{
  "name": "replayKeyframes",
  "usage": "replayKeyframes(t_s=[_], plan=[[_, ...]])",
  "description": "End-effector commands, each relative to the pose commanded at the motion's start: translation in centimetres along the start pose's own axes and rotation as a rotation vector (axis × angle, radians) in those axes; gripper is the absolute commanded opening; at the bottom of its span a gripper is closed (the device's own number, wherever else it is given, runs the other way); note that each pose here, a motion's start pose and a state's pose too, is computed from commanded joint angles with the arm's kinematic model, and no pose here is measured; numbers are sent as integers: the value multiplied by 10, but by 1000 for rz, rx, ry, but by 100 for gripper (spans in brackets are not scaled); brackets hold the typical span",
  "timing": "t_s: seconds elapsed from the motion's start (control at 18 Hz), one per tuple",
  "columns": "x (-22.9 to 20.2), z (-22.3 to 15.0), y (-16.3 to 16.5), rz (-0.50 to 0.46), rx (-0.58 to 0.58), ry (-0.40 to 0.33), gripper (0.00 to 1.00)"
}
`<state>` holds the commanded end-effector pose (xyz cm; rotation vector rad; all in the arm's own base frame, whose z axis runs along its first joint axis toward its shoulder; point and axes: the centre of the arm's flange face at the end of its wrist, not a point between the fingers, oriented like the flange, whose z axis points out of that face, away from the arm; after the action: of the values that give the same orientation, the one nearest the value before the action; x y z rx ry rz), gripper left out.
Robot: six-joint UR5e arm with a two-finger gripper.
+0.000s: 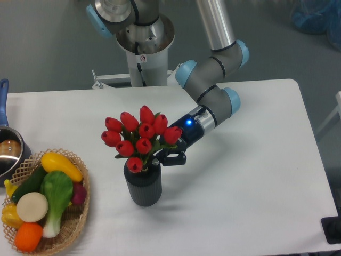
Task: Insert the flowers into the vase
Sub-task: 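Push the tulip stems further down into the vase, then open the gripper to release the tulip stems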
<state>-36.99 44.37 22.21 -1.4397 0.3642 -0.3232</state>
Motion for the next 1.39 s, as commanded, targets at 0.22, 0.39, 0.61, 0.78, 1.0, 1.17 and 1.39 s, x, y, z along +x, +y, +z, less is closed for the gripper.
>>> replayKeyframes(t_s=[0.22, 0.39, 0.61, 0.78, 1.0, 1.17, 1.39], plan=[[-1, 0, 0, 0, 0, 0, 28], [0, 0, -1, 3, -1, 1, 32], [-1, 0, -2, 6, -1, 1, 33], [-1, 0, -2, 6, -1, 1, 35], [-1, 0, -3, 3, -3, 0, 36], [0, 1, -6, 2, -3, 1, 38], [-2, 1, -8, 20, -81, 18, 50]])
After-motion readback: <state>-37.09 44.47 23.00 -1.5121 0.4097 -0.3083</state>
